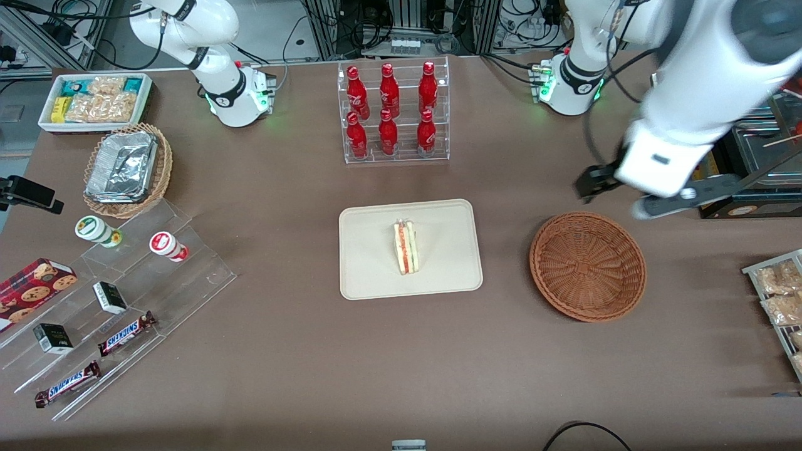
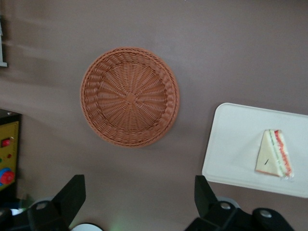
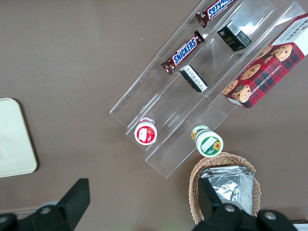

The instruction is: Place sandwich from basket to tray

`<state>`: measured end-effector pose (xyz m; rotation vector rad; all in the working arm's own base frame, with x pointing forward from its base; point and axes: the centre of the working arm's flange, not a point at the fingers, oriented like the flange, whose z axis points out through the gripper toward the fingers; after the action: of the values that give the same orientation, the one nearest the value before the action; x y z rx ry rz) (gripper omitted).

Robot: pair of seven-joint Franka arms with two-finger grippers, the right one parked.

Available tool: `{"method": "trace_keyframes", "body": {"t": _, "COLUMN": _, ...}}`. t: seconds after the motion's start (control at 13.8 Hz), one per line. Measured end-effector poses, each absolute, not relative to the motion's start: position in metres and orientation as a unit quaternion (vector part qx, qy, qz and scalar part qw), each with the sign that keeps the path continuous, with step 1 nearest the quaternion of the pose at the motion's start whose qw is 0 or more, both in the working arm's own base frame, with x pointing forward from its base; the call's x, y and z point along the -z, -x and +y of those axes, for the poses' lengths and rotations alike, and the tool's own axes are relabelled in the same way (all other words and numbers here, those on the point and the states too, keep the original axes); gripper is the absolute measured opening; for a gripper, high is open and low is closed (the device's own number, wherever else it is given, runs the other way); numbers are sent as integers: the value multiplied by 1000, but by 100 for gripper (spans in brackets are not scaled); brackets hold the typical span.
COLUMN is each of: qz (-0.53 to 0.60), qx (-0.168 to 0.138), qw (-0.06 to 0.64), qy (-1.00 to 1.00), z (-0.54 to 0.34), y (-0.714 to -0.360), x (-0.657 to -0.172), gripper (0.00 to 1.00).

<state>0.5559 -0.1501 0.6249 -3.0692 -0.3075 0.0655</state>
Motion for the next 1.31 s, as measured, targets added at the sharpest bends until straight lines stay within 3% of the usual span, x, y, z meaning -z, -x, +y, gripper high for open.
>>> {"method": "trace_keyframes", "body": {"t": 0.58, "qz": -20, "qx": -49, "qw": -13, "qy": 999, "z": -41, "y": -528, "x": -634, "gripper": 100}}
{"method": "trace_keyframes", "body": {"t": 1.31, "qz": -11, "qx": -22, "qw": -6, "qy": 1000, "z": -46, "y": -546, "x": -646, "gripper": 100}}
